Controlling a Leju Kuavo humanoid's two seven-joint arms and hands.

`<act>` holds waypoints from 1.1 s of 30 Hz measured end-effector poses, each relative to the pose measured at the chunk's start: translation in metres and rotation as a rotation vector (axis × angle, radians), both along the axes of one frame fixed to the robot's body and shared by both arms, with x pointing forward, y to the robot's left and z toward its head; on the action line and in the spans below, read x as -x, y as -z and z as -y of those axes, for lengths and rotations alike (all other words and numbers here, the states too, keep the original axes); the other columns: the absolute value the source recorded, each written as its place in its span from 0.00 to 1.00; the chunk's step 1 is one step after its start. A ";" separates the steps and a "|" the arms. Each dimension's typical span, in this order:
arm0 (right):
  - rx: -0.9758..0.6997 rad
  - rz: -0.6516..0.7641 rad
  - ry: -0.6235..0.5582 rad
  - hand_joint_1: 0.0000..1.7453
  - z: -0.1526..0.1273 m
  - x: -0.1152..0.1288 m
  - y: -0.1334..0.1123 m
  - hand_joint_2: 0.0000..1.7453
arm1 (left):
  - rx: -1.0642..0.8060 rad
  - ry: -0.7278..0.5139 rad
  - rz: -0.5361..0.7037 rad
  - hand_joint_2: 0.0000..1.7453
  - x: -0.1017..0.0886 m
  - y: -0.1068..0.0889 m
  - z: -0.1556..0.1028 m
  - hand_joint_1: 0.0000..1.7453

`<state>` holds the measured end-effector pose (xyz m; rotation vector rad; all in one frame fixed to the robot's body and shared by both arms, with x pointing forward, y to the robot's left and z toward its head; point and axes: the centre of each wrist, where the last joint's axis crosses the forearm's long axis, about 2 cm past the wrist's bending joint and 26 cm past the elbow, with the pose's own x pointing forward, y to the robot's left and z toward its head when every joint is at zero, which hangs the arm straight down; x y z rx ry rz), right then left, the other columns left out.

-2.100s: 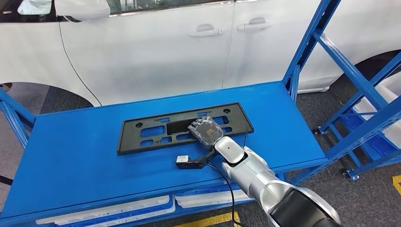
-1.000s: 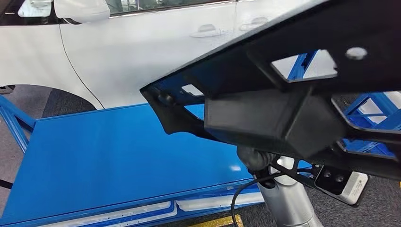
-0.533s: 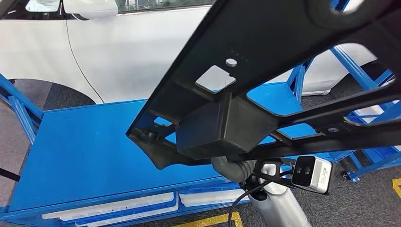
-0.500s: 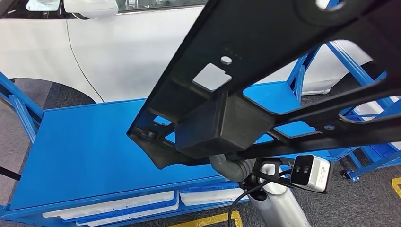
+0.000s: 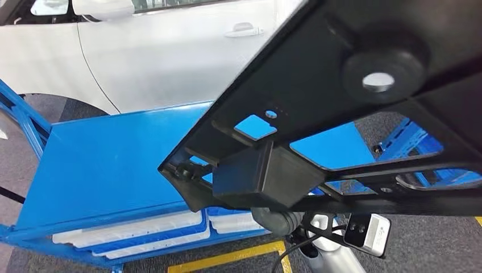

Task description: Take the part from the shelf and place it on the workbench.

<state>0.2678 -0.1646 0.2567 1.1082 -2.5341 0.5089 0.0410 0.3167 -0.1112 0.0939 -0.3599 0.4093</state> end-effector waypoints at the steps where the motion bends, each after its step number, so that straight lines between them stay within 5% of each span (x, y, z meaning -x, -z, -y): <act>1: 0.000 0.003 -0.005 1.00 0.000 0.000 0.000 1.00 | 0.000 -0.001 0.003 0.00 0.000 0.000 0.000 0.00; 33: 0.034 0.028 -0.065 1.00 0.024 -0.012 -0.014 1.00 | 0.019 0.029 0.017 0.00 -0.008 -0.001 0.003 0.00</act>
